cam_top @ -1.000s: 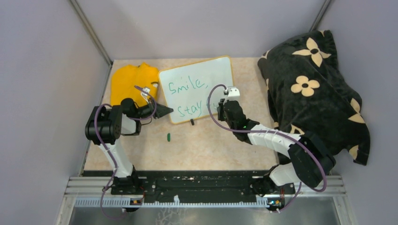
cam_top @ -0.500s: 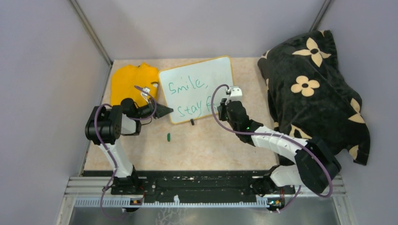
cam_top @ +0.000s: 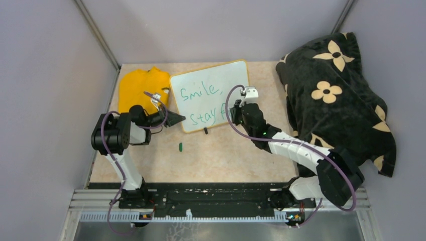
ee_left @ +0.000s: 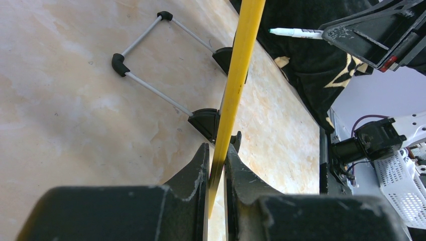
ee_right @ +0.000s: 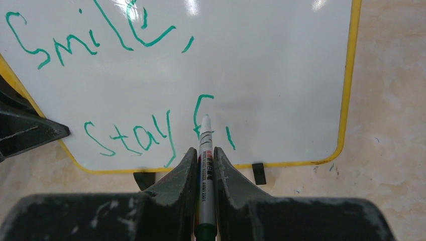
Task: Write a sentence on the whiteboard
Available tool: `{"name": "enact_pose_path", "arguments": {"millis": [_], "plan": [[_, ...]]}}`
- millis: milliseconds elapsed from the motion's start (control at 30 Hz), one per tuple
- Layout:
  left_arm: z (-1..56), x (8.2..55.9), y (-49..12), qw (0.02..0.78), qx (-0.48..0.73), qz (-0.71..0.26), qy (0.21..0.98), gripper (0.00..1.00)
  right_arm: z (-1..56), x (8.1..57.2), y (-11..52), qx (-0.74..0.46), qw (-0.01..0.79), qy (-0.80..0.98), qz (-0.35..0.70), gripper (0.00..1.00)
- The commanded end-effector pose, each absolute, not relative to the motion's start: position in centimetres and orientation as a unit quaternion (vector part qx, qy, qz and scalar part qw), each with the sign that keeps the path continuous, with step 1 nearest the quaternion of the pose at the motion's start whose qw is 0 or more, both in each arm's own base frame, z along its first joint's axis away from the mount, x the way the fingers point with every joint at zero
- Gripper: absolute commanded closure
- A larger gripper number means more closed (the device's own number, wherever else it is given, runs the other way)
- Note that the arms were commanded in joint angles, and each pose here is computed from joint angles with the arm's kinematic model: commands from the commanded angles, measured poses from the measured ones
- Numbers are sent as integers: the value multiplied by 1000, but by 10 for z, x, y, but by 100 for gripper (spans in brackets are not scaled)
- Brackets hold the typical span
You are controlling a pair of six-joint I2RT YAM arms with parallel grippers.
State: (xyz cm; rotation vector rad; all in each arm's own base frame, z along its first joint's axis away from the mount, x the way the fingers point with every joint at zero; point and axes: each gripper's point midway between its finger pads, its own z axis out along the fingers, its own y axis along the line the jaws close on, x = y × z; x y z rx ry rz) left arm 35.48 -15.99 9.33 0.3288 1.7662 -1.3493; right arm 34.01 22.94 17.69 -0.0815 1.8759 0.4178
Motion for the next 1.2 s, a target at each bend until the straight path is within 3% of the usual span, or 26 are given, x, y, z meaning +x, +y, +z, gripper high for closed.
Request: {"name": "enact_pose_path", "arguments": {"millis": [0,867,1167], "plan": [[78,358,-159,417,108,-537,726,100,201,356,231,-22,598,781,180,100],[78,358,-159,416,107,-536,726,100,176,368,222,-13,584,796,157,100],[78,358,-159,416,107,-537,726,100,191,360,218,-7,595,786,169,100]]}}
